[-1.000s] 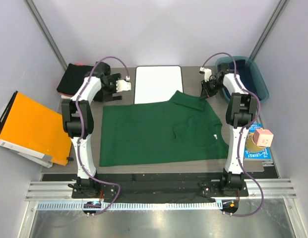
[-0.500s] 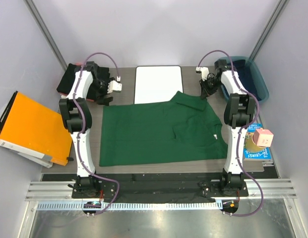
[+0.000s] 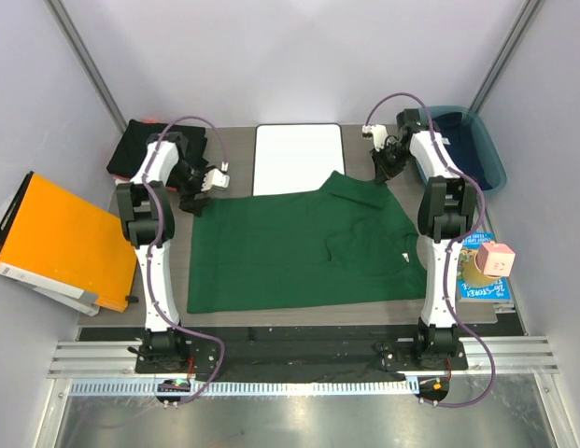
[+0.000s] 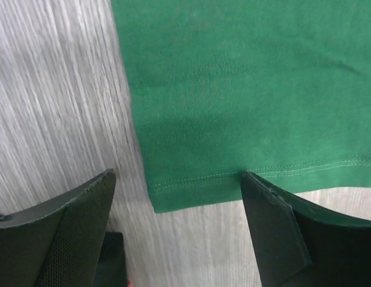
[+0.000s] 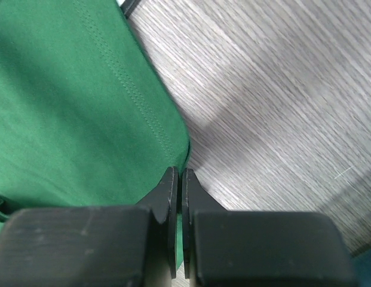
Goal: Fold and stack the t-shirts
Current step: Grap the side of the flattened tshirt furthest away from the robot with both arms
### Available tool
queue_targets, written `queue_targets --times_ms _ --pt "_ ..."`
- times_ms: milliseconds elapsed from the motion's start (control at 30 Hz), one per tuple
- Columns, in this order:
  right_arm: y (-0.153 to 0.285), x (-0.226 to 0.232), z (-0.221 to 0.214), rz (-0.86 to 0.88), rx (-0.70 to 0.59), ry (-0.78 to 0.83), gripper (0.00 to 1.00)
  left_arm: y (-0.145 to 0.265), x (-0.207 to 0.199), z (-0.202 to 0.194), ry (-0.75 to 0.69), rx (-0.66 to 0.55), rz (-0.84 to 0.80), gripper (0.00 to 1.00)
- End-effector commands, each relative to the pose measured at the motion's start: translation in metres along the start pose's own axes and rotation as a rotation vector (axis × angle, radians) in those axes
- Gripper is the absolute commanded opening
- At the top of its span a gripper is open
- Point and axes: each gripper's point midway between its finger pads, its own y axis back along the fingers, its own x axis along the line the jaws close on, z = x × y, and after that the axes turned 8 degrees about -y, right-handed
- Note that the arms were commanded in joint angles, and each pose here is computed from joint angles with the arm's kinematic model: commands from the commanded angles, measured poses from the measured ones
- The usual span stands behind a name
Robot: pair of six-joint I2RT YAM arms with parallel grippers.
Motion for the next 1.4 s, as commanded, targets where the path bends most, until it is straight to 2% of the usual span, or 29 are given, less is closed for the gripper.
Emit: queue_targets --times_ms 0,167,533,767,933,1067,1233,1367 --pt "0.041 0.013 0.036 -0.052 -0.077 0.066 0.01 0.005 -0.004 -0.008 -0.023 0.023 -0.03 0.83" --pt "0.038 0.018 0.038 -0.051 -0.073 0.079 0.01 0.001 -0.003 -0.015 -0.033 0.037 -0.042 0.79" --pt "0.029 0.027 0.042 -0.044 -0.061 0.108 0.01 0.003 0.004 -0.025 -0.035 0.047 -0.042 0.6" --pt "0.027 0.03 0.044 -0.043 -0.061 0.123 0.01 0.002 -0.002 -0.018 -0.019 0.021 -0.057 0.61" --pt "0.026 0.031 0.048 -0.042 -0.068 0.13 0.01 -0.003 -0.003 -0.021 -0.014 0.027 -0.073 0.52" --pt "0.027 0.033 0.048 -0.041 -0.066 0.132 0.01 0.002 0.001 -0.015 -0.013 0.018 -0.062 0.55" --pt "0.026 0.032 0.046 -0.04 -0.064 0.133 0.01 0.021 0.005 0.004 -0.027 -0.021 -0.025 0.67" --pt "0.023 0.034 0.047 -0.033 -0.063 0.136 0.01 0.022 0.004 0.012 -0.055 -0.025 -0.034 0.69"
